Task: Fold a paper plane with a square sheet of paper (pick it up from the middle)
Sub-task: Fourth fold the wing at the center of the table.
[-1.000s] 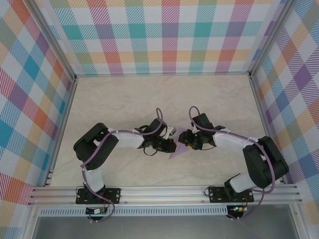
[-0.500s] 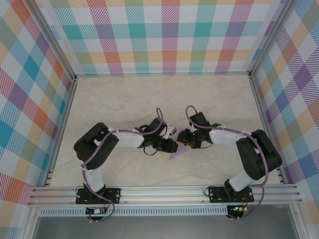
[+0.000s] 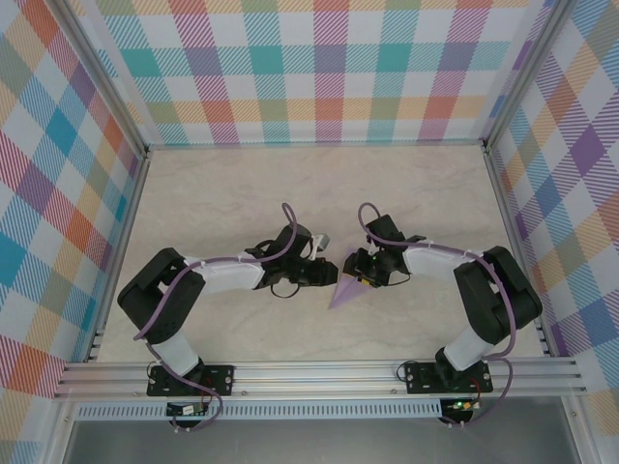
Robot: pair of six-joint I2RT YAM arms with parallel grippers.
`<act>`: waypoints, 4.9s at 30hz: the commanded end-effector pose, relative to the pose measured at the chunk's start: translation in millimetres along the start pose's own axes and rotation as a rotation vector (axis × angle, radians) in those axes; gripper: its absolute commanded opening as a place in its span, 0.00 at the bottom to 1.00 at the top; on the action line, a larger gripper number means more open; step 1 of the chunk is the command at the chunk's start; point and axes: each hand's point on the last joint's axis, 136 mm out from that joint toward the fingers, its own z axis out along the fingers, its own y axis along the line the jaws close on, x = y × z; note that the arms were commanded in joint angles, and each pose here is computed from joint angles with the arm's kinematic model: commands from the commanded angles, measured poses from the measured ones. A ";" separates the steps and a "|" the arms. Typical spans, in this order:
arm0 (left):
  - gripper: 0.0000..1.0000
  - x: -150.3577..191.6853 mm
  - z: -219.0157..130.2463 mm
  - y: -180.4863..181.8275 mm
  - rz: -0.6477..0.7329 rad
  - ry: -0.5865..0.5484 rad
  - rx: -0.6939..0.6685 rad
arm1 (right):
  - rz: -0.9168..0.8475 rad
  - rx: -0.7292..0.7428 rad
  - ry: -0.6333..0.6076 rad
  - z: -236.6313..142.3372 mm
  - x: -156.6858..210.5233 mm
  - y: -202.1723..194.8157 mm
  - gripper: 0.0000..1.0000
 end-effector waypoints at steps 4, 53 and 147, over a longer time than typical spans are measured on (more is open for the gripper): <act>0.20 0.3 10.5 -5.5 -0.054 0.015 0.071 | 0.019 0.089 0.035 6.2 3.9 -18.3 0.47; 0.11 9.2 38.5 27.1 -0.085 0.076 -0.029 | 0.075 0.230 0.084 7.0 11.5 -42.1 0.45; 0.10 24.0 49.1 38.9 -0.095 0.127 -0.105 | 0.182 0.429 0.191 35.8 26.9 -81.2 0.34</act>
